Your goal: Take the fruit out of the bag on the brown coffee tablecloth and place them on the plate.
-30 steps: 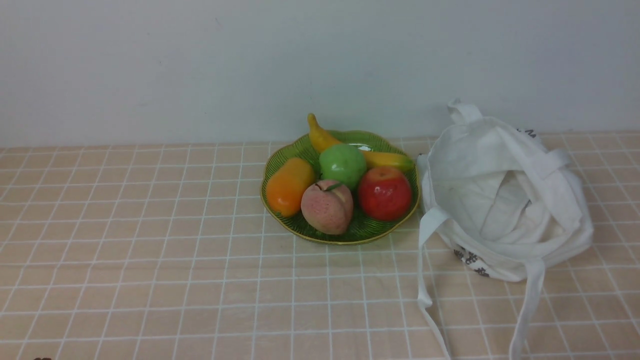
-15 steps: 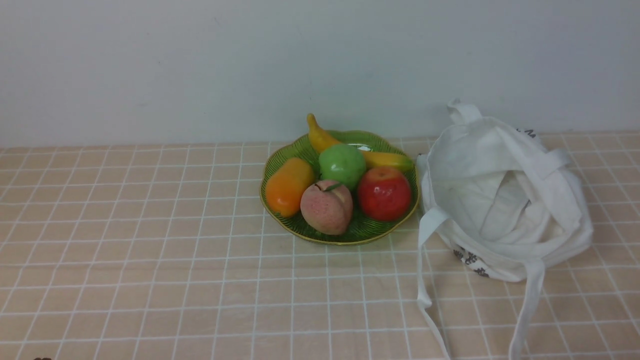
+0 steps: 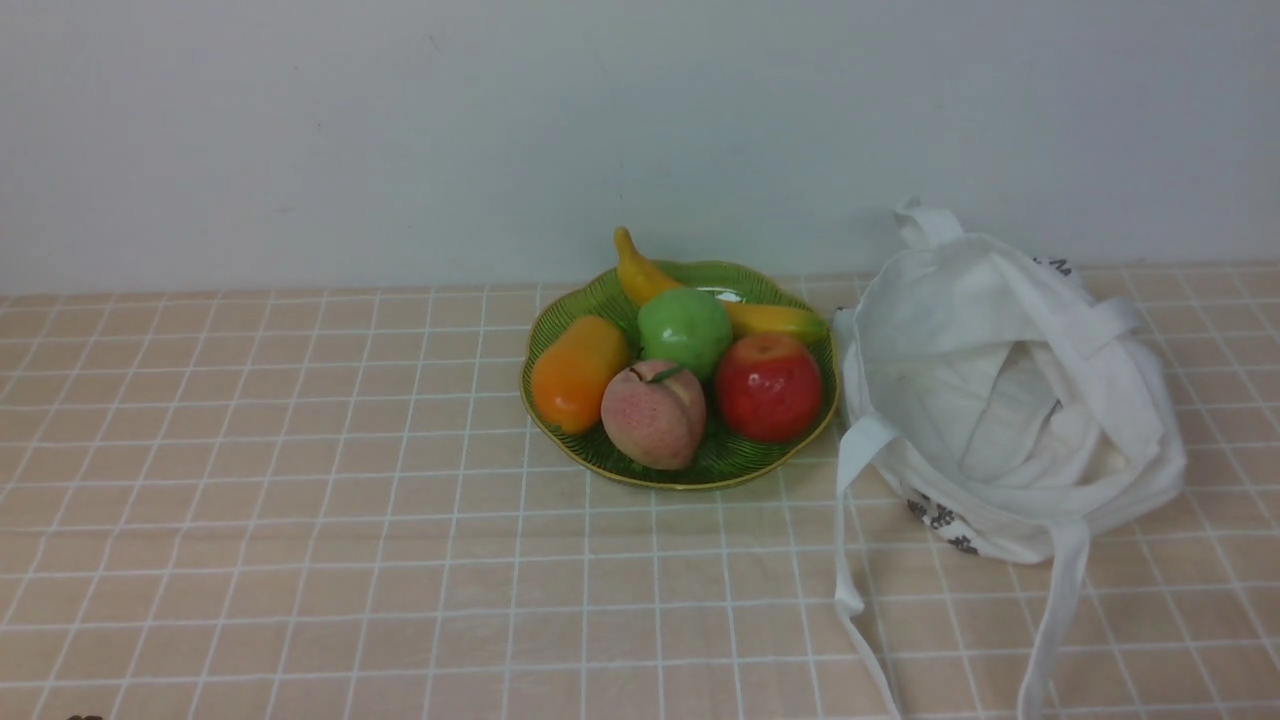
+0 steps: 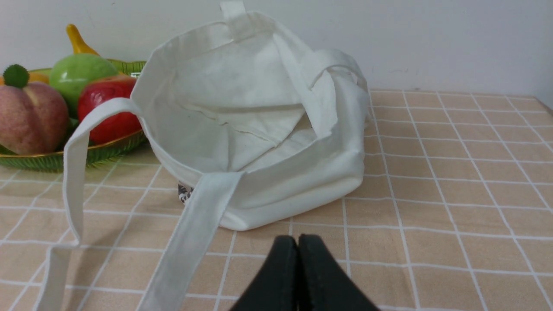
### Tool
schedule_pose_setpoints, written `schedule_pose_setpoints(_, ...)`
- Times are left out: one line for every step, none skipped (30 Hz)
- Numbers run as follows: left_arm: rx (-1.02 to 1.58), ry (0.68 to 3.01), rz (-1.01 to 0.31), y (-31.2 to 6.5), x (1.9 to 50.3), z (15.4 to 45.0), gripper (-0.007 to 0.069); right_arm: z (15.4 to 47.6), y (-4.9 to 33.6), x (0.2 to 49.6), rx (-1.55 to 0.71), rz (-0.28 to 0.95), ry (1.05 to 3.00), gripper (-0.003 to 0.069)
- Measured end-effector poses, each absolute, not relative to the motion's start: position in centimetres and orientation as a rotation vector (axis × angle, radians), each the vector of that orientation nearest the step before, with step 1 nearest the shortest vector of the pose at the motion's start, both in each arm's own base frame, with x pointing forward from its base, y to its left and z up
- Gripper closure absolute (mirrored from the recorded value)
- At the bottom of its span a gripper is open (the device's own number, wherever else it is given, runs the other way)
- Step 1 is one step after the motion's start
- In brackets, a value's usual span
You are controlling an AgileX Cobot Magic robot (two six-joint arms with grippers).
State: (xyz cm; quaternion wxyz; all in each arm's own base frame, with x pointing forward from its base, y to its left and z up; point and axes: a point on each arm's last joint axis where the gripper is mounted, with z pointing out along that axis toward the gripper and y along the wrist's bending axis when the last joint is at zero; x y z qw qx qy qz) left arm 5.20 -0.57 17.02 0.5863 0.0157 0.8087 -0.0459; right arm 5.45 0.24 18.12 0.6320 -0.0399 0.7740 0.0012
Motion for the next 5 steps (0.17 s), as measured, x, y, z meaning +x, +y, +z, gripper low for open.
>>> schedule_pose_setpoints(0.037, 1.885, -0.107, -0.57, 5.2, 17.02, 0.0634, 18.12, 0.24, 5.45, -0.091, 0.003, 1.771, 0.0673)
schedule_pose_setpoints(0.037, 1.885, -0.107, -0.57, 5.2, 17.02, 0.0634, 18.12, 0.24, 5.45, -0.091, 0.003, 1.771, 0.0673)
schedule_pose_setpoints(0.037, 1.885, -0.107, -0.57, 5.2, 17.02, 0.0634, 18.12, 0.24, 5.45, -0.091, 0.003, 1.771, 0.0673)
schedule_pose_setpoints(0.037, 1.885, -0.107, -0.57, 5.2, 17.02, 0.0634, 18.12, 0.24, 5.45, -0.091, 0.003, 1.771, 0.0673)
schedule_pose_setpoints(0.037, 1.885, -0.107, -0.57, 5.2, 17.02, 0.0634, 18.12, 0.24, 5.45, -0.091, 0.003, 1.771, 0.0673)
